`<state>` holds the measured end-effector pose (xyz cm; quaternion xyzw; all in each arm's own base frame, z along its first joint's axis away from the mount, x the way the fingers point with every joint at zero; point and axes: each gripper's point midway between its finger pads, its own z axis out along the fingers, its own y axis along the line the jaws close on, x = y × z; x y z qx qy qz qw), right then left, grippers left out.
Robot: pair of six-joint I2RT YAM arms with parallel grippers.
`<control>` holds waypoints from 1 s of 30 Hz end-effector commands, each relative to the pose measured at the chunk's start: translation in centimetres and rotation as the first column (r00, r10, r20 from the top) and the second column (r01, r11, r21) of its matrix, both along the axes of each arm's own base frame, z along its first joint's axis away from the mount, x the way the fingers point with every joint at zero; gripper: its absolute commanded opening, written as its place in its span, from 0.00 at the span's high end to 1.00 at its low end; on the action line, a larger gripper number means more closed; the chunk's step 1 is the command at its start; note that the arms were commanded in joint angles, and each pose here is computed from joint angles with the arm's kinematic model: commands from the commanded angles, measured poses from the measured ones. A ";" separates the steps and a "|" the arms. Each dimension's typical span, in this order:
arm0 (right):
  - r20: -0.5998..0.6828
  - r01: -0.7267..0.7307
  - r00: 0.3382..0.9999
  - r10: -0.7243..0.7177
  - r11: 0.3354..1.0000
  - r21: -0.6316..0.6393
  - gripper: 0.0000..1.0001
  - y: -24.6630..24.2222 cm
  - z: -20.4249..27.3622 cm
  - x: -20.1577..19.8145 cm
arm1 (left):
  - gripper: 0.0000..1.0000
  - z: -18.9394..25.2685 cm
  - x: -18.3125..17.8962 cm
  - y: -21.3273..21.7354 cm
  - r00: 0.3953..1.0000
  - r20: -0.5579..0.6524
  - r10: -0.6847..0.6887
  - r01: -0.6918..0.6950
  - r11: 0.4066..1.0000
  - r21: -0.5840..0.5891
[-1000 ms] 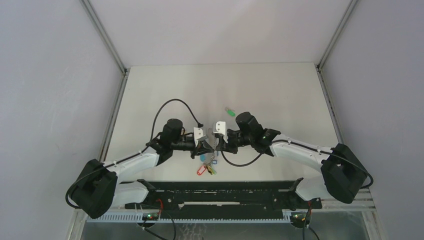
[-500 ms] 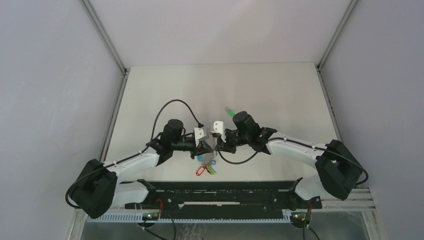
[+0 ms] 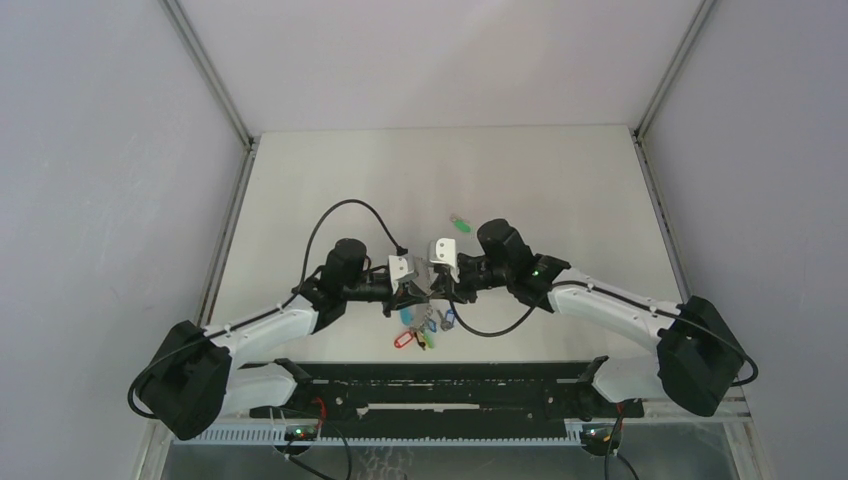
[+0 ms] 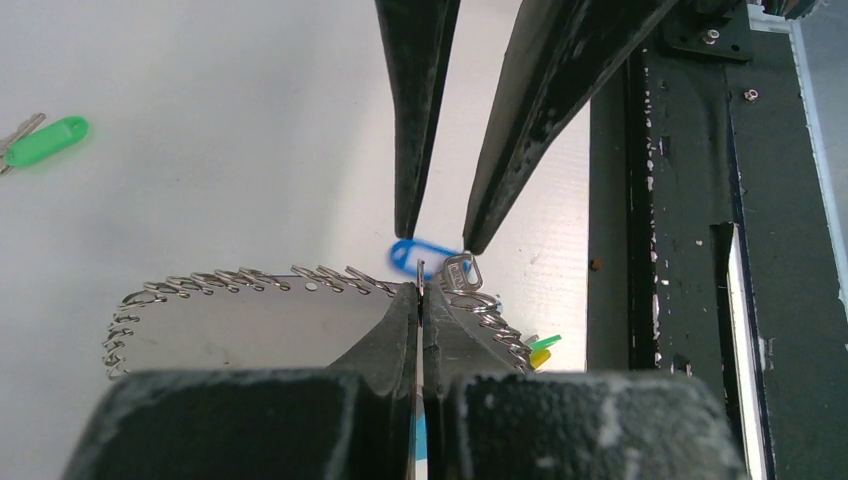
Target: Put the keys on the keyring
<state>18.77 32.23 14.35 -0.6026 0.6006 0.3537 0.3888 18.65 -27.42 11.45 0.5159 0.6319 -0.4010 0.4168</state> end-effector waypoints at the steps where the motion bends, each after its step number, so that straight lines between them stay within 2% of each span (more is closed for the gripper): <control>1: 0.040 0.004 0.999 -0.005 0.999 0.041 0.78 -0.6 1.4 0.3 | 1.00 3.1 0.7 -1.0 0.995 0.100 -0.018 0.025 0.997 -0.070; 5: 0.002 0.062 0.998 -0.062 0.998 -0.014 0.78 -1.9 -0.5 0.6 | 1.00 2.7 1.0 -0.7 0.995 0.098 -0.004 0.009 0.999 -0.046; 11: -0.110 0.231 0.964 -0.242 0.967 -0.105 0.77 -3.8 -2.7 0.6 | 1.00 2.2 1.8 0.2 0.993 0.104 0.050 -0.050 0.999 -0.007; 15: -0.141 0.245 0.953 -0.270 0.954 -0.170 0.77 -4.6 -4.2 -0.8 | 1.00 2.1 2.6 0.6 0.991 0.098 0.093 -0.093 0.996 -0.004; 20: -0.258 0.281 0.903 -0.344 0.926 -0.251 0.77 -4.6 -6.1 -2.2 | 1.00 2.2 3.4 1.1 0.986 0.091 0.143 -0.143 0.990 -0.006; 25: -0.351 0.263 0.867 -0.353 0.924 -0.278 0.80 -4.1 -7.4 -3.9 | 1.00 2.3 3.7 1.4 0.982 0.086 0.167 -0.167 0.986 -0.016; 30: -0.372 0.291 0.856 -0.358 0.930 -0.226 0.81 -3.3 -8.2 -4.7 | 1.00 2.3 3.7 1.4 0.982 0.086 0.170 -0.169 0.985 -0.020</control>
